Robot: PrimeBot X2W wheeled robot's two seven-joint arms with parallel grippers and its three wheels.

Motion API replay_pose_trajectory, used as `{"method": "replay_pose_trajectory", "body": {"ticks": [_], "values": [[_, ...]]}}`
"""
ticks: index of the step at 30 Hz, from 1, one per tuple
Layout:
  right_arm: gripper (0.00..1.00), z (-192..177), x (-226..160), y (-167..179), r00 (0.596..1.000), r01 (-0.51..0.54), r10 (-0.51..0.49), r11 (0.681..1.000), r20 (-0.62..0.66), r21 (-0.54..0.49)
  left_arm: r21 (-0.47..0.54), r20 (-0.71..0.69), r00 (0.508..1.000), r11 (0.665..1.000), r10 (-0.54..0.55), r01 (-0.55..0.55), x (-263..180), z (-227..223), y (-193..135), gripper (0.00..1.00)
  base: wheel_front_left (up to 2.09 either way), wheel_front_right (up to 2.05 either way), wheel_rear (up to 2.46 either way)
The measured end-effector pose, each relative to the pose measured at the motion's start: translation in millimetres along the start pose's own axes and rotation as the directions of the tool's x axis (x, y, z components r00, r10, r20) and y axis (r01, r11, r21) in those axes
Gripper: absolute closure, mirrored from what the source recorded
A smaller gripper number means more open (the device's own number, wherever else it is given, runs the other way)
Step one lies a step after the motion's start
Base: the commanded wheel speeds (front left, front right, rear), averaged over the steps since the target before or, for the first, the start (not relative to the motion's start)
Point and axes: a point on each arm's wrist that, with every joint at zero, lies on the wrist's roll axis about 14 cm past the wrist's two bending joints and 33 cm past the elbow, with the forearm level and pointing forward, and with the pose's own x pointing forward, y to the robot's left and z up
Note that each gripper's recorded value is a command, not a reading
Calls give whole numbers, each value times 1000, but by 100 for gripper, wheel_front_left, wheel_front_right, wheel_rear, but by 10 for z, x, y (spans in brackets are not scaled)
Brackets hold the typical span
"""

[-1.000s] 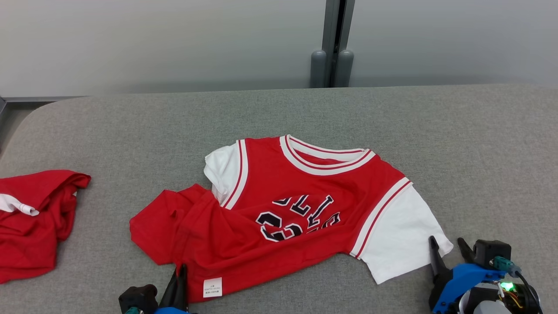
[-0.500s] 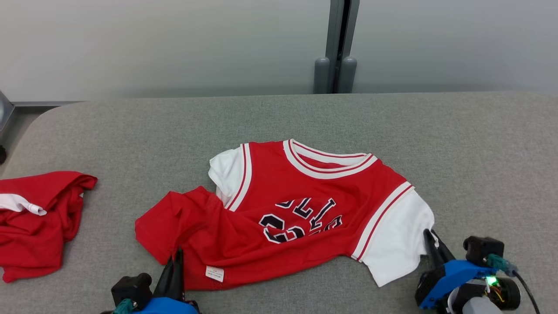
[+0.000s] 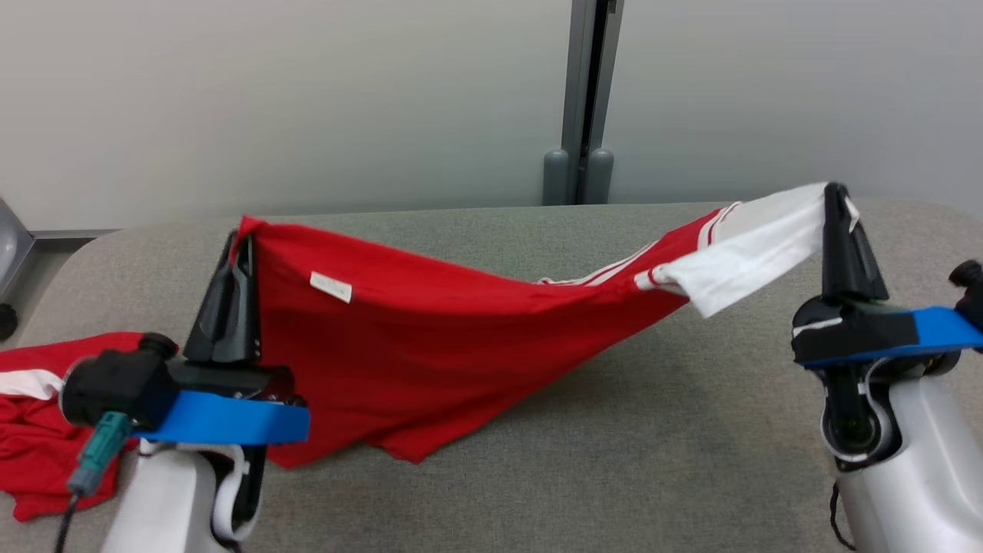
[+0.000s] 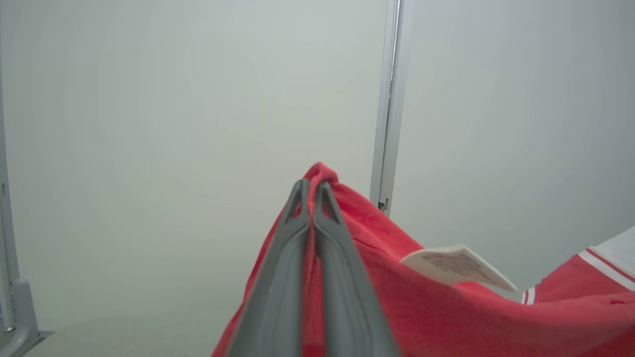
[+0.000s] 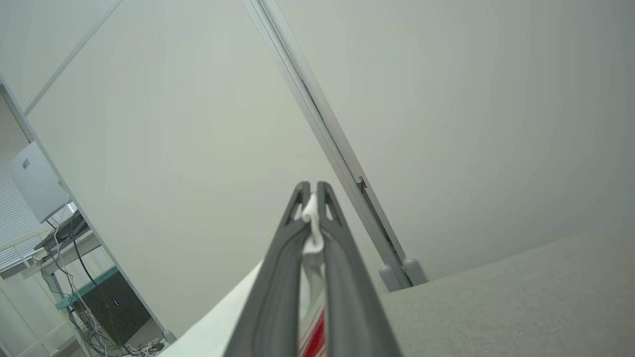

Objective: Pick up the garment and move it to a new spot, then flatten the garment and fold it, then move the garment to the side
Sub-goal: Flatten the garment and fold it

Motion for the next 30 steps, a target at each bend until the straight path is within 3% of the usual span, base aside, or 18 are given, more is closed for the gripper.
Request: {"method": "replay_pose_trajectory", "body": {"ticks": [6,12,16,23,30], "values": [[100,849,291,434,969,-161,147,985,197,56,123,235,963,987,-132,106,365,935,-85,100,0,0,0],[100,1459,495,768,922,-271,260,963,288,-1,210,347,918,970,-193,125,662,1570,-99,100,0,0,0],[100,1503,690,725,927,-254,258,966,272,-51,197,318,929,971,-191,133,911,1519,-89,100,0,0,0],[100,1305,1255,395,953,-155,189,976,238,-154,156,215,961,977,-175,143,1555,951,-25,100,0,0,0],[100,1472,1874,295,911,-104,186,967,368,-233,169,298,947,983,-123,74,2221,839,148,100,0,0,0]]}}
